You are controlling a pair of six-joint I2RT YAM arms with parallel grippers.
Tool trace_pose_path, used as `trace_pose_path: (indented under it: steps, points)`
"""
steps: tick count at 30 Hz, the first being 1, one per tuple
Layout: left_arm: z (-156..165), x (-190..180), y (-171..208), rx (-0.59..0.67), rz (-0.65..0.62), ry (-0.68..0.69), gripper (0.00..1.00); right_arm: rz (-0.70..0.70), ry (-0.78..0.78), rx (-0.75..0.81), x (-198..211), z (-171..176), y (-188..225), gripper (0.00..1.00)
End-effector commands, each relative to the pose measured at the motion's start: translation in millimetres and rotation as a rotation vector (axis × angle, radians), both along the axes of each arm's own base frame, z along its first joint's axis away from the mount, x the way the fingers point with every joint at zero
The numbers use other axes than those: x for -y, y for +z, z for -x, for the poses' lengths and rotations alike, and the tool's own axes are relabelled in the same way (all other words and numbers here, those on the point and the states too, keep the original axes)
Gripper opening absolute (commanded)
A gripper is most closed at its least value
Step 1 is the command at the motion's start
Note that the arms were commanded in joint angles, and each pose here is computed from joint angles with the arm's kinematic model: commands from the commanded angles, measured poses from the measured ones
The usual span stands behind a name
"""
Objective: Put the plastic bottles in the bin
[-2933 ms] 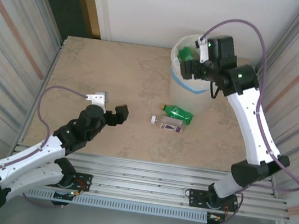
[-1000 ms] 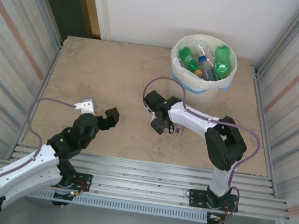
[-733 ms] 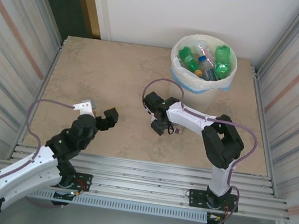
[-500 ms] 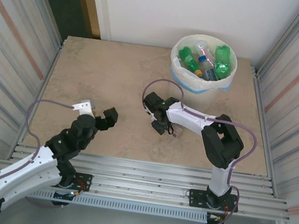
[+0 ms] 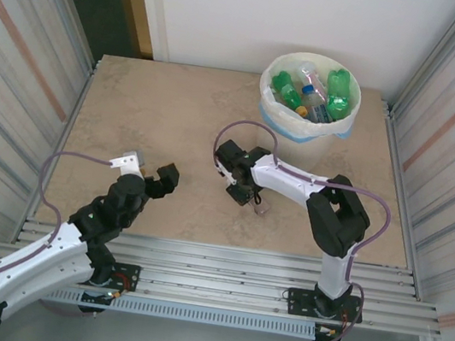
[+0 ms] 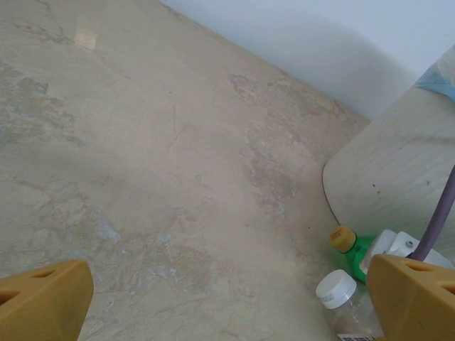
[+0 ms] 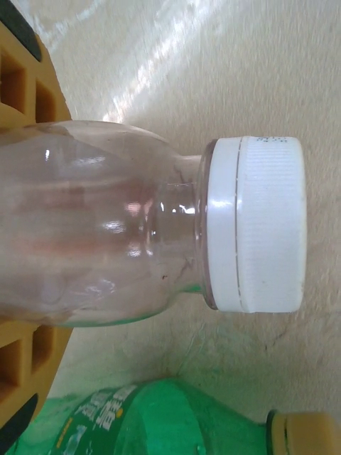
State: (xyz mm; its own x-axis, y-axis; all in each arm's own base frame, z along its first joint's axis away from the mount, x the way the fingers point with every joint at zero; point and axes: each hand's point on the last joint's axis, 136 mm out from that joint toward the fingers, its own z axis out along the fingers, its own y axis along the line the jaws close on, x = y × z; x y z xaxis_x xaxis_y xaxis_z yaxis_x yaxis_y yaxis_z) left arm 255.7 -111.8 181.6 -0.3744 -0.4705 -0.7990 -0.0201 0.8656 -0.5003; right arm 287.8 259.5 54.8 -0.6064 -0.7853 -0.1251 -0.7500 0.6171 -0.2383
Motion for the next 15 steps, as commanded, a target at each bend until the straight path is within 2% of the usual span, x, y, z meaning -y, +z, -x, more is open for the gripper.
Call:
trace_pose_path:
  steps: [1,9,15]
  points:
    - [0.6,-9.2,-2.2,-0.002,-0.004,0.041,0.99,-0.114,0.009,0.041,-23.2,2.5,52.1,0.25]
    - [1.3,-10.3,-2.3,-0.003,-0.007,0.044,0.99,-0.326,0.050,0.186,-42.1,-5.2,156.6,0.24]
    - [1.0,-11.1,-2.7,-0.003,-0.010,0.049,0.99,-0.520,0.023,0.362,-32.8,-27.0,251.5,0.25]
